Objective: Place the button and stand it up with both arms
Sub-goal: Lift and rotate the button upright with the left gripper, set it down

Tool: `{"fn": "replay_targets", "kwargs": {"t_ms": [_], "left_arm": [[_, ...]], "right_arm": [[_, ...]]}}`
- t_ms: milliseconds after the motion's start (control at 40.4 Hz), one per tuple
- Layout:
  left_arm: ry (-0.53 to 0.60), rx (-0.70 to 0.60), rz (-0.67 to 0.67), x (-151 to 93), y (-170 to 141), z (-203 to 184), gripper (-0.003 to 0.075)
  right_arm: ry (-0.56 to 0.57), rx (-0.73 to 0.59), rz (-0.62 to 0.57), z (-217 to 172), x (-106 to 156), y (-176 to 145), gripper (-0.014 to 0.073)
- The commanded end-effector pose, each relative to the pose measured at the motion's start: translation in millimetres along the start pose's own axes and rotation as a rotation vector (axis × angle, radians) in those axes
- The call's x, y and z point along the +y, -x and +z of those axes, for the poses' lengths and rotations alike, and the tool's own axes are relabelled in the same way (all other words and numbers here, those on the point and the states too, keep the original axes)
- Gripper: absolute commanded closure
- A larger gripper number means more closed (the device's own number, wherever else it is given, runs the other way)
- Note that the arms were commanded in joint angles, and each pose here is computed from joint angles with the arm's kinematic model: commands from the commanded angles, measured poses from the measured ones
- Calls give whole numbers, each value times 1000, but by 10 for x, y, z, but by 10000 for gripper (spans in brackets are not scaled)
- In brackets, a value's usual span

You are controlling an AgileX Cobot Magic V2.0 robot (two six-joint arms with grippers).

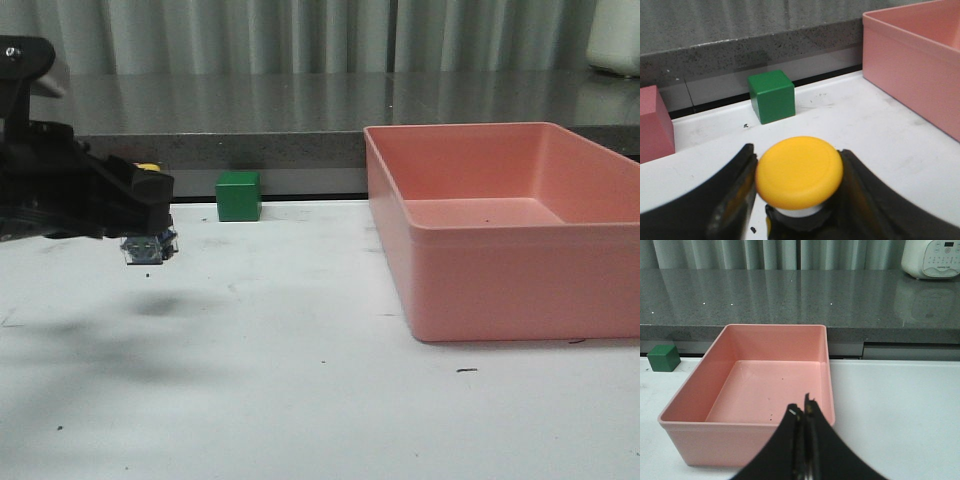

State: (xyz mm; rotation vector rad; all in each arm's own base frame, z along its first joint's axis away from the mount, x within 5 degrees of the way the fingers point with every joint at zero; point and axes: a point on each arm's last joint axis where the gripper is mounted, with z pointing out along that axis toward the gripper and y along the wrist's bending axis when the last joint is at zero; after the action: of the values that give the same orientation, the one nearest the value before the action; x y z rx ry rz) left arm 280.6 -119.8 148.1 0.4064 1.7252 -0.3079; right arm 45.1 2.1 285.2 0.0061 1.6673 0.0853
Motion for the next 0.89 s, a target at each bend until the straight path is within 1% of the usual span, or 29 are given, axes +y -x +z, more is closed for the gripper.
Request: {"fn": "replay_targets", "kwargs": {"t_ms": [0, 74, 347, 446, 594, 866], "left_arm": [[6, -197, 4, 8, 205, -3, 549], [5, -209, 4, 8, 178, 10, 546], [16, -138, 11, 15, -63, 82, 540], [16, -135, 16, 15, -89, 89, 540], [20, -124, 83, 14, -117, 96, 540], [15, -86, 81, 10, -257, 126, 540]], "right_arm": [[-6, -94, -18, -13, 2, 140, 656], [-6, -94, -18, -13, 2, 140, 656], [-6, -94, -18, -13, 2, 140, 656], [-6, -94, -18, -13, 2, 140, 656], [-6, -94, -18, -13, 2, 140, 656], [-6, -94, -18, -13, 2, 140, 656]]}}
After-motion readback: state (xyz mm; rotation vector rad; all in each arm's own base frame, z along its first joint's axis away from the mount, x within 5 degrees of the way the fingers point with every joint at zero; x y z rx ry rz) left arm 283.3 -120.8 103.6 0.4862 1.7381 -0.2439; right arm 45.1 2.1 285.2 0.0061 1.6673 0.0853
